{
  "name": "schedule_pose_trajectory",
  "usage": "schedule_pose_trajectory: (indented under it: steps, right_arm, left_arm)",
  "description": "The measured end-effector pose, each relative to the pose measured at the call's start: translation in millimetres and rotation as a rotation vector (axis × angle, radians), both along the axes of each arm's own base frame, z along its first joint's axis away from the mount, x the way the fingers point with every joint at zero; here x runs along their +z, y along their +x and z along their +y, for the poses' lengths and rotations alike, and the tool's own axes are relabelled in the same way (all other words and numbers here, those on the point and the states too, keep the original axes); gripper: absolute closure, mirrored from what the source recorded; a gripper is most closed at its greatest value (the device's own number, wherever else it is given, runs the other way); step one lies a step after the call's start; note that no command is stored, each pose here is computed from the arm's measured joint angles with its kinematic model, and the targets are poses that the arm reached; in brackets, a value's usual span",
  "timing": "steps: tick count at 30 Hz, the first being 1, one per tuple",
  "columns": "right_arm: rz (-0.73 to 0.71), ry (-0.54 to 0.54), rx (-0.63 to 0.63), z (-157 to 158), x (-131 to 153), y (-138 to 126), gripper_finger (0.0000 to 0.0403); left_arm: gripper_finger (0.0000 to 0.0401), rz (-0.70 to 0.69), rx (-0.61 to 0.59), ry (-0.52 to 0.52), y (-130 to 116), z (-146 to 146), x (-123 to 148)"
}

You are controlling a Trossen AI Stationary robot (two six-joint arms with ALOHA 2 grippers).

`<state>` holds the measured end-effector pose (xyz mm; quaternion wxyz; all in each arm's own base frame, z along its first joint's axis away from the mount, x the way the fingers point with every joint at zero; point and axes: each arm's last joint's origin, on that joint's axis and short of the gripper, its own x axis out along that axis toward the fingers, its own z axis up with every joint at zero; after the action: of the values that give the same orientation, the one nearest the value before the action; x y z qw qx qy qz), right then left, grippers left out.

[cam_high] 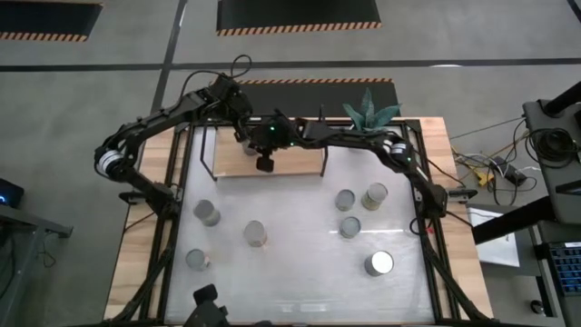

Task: Pick and place cans onto a shelf
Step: Put the right canned peas on the shelf

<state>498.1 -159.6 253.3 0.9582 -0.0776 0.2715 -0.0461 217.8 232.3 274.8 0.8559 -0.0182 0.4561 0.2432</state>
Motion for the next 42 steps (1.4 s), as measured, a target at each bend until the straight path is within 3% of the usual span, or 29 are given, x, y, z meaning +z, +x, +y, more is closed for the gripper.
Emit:
schedule_pose_trajectory:
  steps: [10, 26, 42]
  right_arm:
    - [0.045, 0.01, -0.008, -9.3, -16.3, -0.8, 0.039]
    - [0.075, -0.012, -0.063, -21.8, -14.8, -7.9, 0.039]
    - [0.101, -0.055, -0.096, -24.7, -14.3, -10.3, 0.039]
  left_arm:
    - [0.0401, 0.025, 0.024, -0.051, -0.3, 0.7, -7.4]
    - [0.0401, 0.055, 0.161, -0.194, -10.4, -9.2, -6.7]
    - [0.0401, 0.078, 0.212, -0.241, -15.3, -14.6, -5.8]
